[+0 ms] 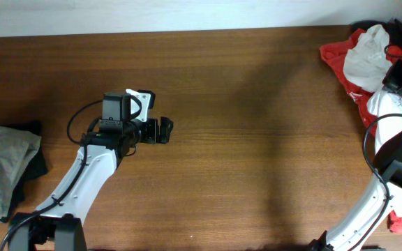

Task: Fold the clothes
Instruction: 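Grasp the white T-shirt with the right gripper, left arm waiting center, then pull the white T-shirt off the red cloth to table center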

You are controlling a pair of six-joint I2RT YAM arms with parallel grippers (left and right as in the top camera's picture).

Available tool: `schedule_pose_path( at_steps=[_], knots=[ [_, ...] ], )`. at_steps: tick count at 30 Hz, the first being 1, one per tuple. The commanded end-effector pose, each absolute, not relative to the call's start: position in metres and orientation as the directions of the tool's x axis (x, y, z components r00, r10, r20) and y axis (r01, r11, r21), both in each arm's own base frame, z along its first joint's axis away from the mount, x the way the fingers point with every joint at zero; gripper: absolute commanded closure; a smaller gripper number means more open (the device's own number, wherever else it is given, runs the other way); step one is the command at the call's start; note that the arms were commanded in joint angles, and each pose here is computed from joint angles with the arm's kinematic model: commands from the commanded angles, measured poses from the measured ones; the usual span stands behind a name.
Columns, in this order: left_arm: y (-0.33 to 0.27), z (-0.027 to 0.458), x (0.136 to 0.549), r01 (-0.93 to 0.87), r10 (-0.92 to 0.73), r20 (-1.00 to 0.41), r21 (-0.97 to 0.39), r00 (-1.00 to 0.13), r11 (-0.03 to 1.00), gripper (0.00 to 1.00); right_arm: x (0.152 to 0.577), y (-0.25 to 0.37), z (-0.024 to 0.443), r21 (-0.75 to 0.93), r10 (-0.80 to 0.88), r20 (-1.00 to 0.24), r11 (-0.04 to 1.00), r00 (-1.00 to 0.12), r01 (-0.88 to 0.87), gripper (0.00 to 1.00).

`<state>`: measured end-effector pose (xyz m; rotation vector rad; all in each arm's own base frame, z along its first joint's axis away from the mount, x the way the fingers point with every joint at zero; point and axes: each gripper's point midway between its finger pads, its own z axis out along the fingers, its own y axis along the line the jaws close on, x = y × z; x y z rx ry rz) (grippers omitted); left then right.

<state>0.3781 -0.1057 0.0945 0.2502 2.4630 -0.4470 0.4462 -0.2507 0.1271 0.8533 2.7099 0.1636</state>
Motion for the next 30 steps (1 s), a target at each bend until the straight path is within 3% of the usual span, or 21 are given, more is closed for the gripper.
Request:
schedule_pose_path(
  at_steps=[1,8,18,24,30],
  knots=[
    [-0.107,0.103,0.387,0.302,0.089,-0.635,-0.236,-0.768,0.924,0.01,0.454,-0.247,0.182,0.216,0.559,-0.347,0.829,-0.753,0.516,0.96],
    [-0.108,0.106,0.39,0.307,0.088,-0.649,-0.232,-0.755,0.923,0.01,0.471,-0.205,0.231,0.263,0.485,-0.418,0.874,-0.768,0.409,0.96],
    [-0.108,0.112,0.396,0.314,0.085,-0.674,-0.225,-0.734,0.922,0.01,0.499,-0.014,0.235,0.252,0.144,-0.387,0.967,-0.911,0.045,0.96],
    [-0.096,0.125,0.417,0.272,0.074,-0.742,-0.15,-0.666,0.951,0.01,0.476,0.105,0.23,0.254,-0.086,-0.339,0.95,-0.937,-0.179,0.96],
    [-0.076,0.126,0.424,0.198,0.064,-0.754,-0.089,-0.654,0.976,0.01,0.427,0.216,0.227,0.245,-0.344,-0.309,0.872,-0.886,-0.424,0.96]
  ],
)
